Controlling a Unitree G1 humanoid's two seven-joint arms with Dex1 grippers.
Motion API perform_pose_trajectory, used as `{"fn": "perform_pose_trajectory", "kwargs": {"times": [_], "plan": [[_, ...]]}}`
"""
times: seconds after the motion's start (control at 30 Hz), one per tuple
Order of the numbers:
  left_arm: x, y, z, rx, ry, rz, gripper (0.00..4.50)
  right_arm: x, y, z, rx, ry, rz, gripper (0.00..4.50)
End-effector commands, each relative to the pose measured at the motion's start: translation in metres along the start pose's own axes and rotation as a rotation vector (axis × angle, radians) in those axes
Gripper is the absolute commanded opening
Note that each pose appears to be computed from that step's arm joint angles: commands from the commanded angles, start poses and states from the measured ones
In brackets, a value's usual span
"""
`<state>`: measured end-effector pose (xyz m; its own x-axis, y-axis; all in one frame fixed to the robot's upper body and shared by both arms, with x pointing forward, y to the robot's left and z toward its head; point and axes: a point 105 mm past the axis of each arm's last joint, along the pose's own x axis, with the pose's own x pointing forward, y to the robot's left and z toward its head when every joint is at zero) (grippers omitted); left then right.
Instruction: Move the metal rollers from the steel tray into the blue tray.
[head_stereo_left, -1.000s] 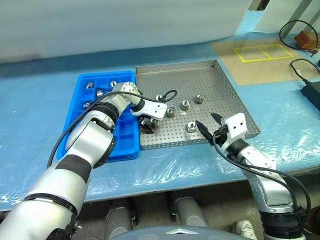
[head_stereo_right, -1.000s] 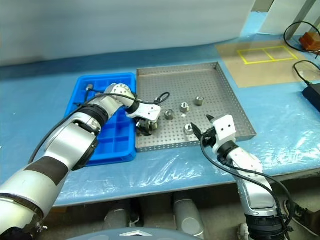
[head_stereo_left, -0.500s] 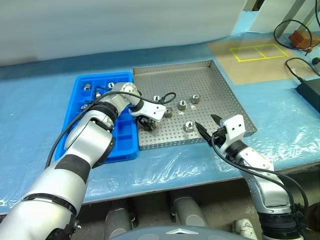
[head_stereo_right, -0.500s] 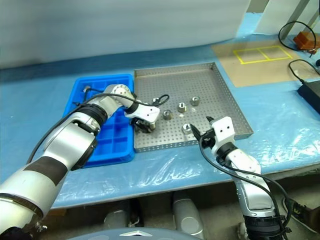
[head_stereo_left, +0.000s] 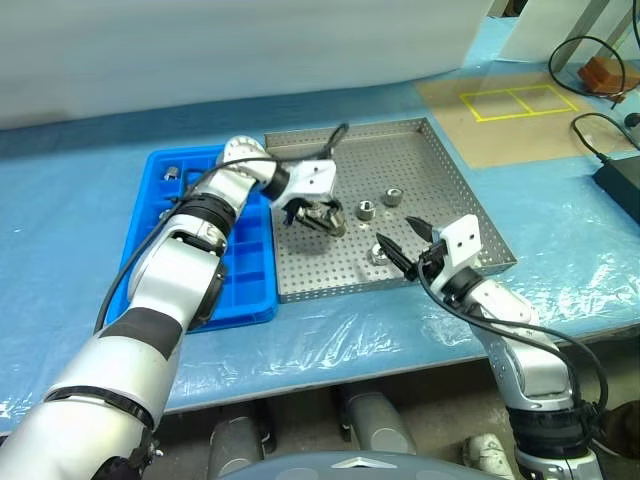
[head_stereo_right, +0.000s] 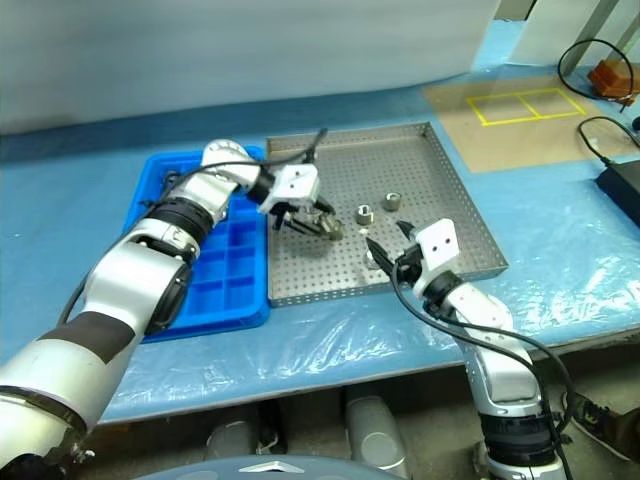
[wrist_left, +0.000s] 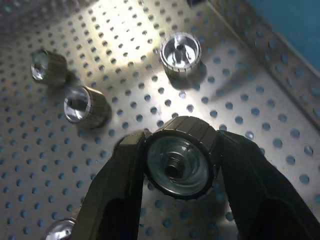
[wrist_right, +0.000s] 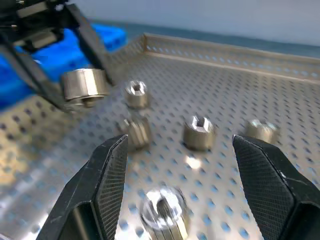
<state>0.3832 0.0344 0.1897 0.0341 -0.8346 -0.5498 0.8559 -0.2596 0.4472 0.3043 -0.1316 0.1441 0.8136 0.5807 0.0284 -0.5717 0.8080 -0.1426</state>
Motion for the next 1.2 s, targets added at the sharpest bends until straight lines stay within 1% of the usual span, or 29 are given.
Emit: {"fn": "perform_pose_trajectory", "kwargs": {"times": [0.03, 0.1, 0.13, 0.27, 0.33, 0.37, 0.43, 0.53, 0.63, 0.7, 0.77, 0.97, 1.07, 1.2], "plan": [[-0.042, -0.002, 0.006, 0.080, -0.009, 0.016, 1.89, 0.005, 0.011, 0.018, -0.044, -0.023, 0.143, 3.38], [-0.063, -0.008, 0.000, 0.076, 0.011, 0.050, 1.89, 0.009, 0.017, 0.021, -0.049, -0.011, 0.223, 3.38], [-0.067, -0.009, 0.000, 0.068, 0.013, 0.062, 1.89, 0.009, 0.018, 0.022, -0.046, -0.009, 0.250, 3.38], [-0.098, -0.009, -0.014, 0.005, 0.049, 0.234, 1.89, 0.018, 0.036, 0.027, -0.052, -0.002, 0.404, 3.38], [-0.111, -0.011, -0.020, -0.038, 0.032, 0.345, 1.89, 0.027, 0.035, 0.027, -0.056, -0.008, 0.428, 3.38], [-0.118, -0.016, -0.024, -0.066, 0.021, 0.388, 1.89, 0.033, 0.036, 0.027, -0.056, -0.008, 0.442, 3.38], [-0.128, -0.022, -0.036, -0.126, 0.024, 0.500, 1.89, 0.041, 0.038, 0.024, -0.070, -0.001, 0.475, 3.38], [-0.138, -0.040, -0.063, -0.253, 0.053, 0.636, 1.89, 0.052, 0.042, 0.025, -0.084, -0.011, 0.514, 3.38], [-0.137, -0.071, -0.084, -0.395, 0.076, 0.687, 1.89, 0.059, 0.045, 0.028, -0.082, -0.025, 0.546, 3.38], [-0.134, -0.088, -0.091, -0.461, 0.084, 0.703, 1.89, 0.060, 0.050, 0.026, -0.077, -0.024, 0.573, 3.38], [-0.132, -0.096, -0.095, -0.503, 0.087, 0.728, 1.89, 0.059, 0.053, 0.023, -0.078, -0.014, 0.590, 3.38], [-0.128, -0.095, -0.097, -0.540, 0.076, 0.776, 1.89, 0.059, 0.051, 0.020, -0.087, -0.008, 0.582, 3.38], [-0.124, -0.092, -0.103, -0.581, 0.063, 0.783, 1.89, 0.057, 0.051, 0.018, -0.089, 0.001, 0.572, 3.38], [-0.121, -0.092, -0.113, -0.592, 0.103, 0.772, 1.89, 0.055, 0.049, 0.016, -0.090, 0.008, 0.553, 3.38]]}}
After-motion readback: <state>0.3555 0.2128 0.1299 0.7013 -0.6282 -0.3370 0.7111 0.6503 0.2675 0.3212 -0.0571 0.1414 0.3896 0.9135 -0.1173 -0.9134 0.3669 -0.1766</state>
